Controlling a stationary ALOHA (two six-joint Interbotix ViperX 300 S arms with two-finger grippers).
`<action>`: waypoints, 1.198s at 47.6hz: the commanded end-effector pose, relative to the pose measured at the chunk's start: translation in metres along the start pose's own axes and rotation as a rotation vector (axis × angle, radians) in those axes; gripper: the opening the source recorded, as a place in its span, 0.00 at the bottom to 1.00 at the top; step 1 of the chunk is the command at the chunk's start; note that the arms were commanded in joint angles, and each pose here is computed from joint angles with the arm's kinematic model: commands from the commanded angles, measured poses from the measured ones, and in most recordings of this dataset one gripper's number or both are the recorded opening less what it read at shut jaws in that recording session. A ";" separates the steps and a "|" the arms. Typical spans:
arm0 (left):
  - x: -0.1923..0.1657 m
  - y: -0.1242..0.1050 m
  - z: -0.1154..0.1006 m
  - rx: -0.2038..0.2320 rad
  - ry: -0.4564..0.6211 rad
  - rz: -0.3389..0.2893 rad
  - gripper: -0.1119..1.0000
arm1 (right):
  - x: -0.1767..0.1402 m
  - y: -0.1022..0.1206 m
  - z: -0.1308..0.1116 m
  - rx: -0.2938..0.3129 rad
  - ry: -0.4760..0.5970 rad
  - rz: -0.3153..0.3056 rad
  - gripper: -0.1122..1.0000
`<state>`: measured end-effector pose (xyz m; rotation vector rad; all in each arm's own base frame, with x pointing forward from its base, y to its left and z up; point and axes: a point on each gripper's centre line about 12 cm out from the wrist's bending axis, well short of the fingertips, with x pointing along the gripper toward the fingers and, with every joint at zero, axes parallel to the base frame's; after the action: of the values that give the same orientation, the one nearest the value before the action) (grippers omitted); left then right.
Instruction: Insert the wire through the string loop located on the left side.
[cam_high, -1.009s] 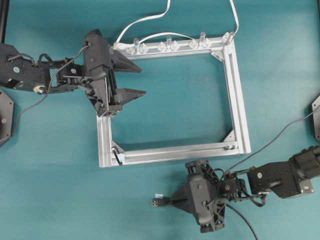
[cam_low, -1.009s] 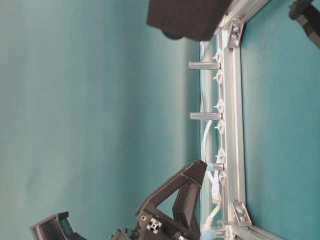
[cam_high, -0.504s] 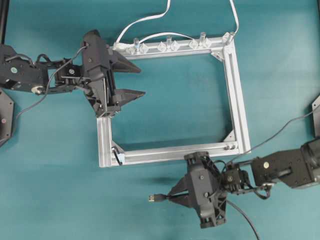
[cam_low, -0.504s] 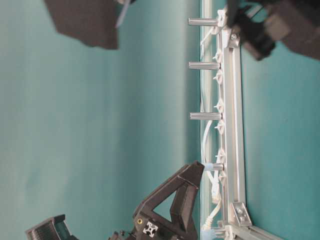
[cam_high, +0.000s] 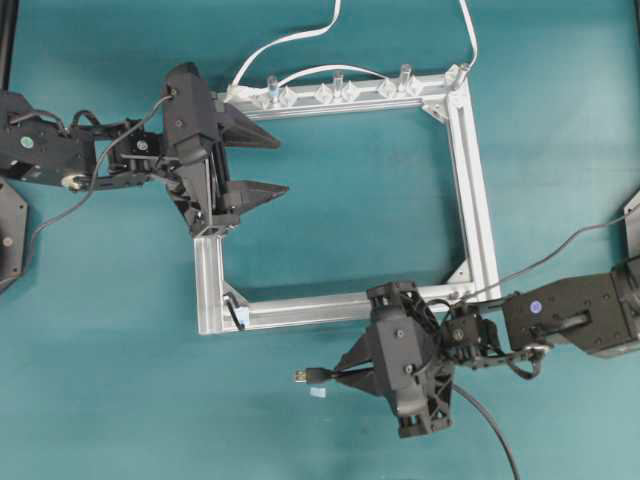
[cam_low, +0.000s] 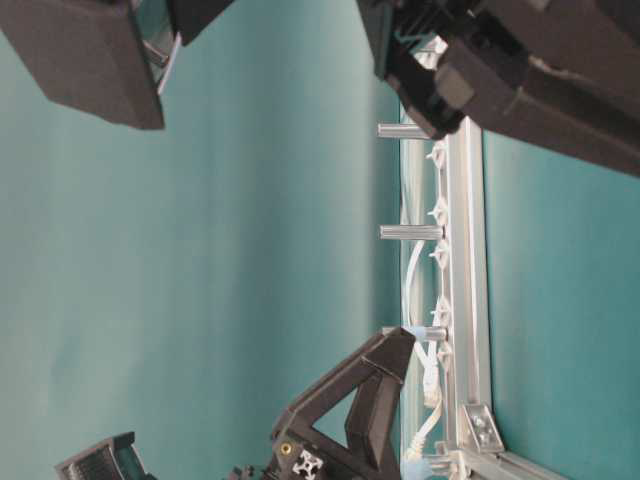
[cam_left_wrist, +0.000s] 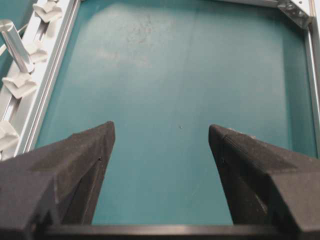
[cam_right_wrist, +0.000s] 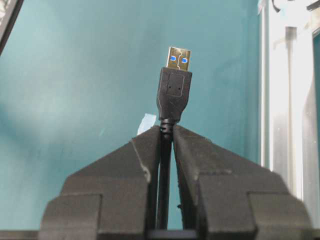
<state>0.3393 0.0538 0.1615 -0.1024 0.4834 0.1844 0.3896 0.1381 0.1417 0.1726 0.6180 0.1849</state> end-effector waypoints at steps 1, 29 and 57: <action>-0.003 -0.003 0.009 0.002 -0.032 -0.008 0.79 | -0.008 0.006 0.021 0.000 -0.057 0.019 0.20; -0.004 -0.003 0.006 0.005 -0.024 -0.009 0.79 | -0.006 -0.029 0.025 -0.032 -0.026 -0.041 0.20; -0.006 -0.008 -0.002 0.011 -0.005 -0.021 0.79 | -0.007 -0.057 0.033 -0.073 -0.022 -0.088 0.20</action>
<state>0.3332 0.0471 0.1535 -0.0995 0.5086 0.1685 0.4041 0.0808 0.1388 0.0766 0.6542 0.1199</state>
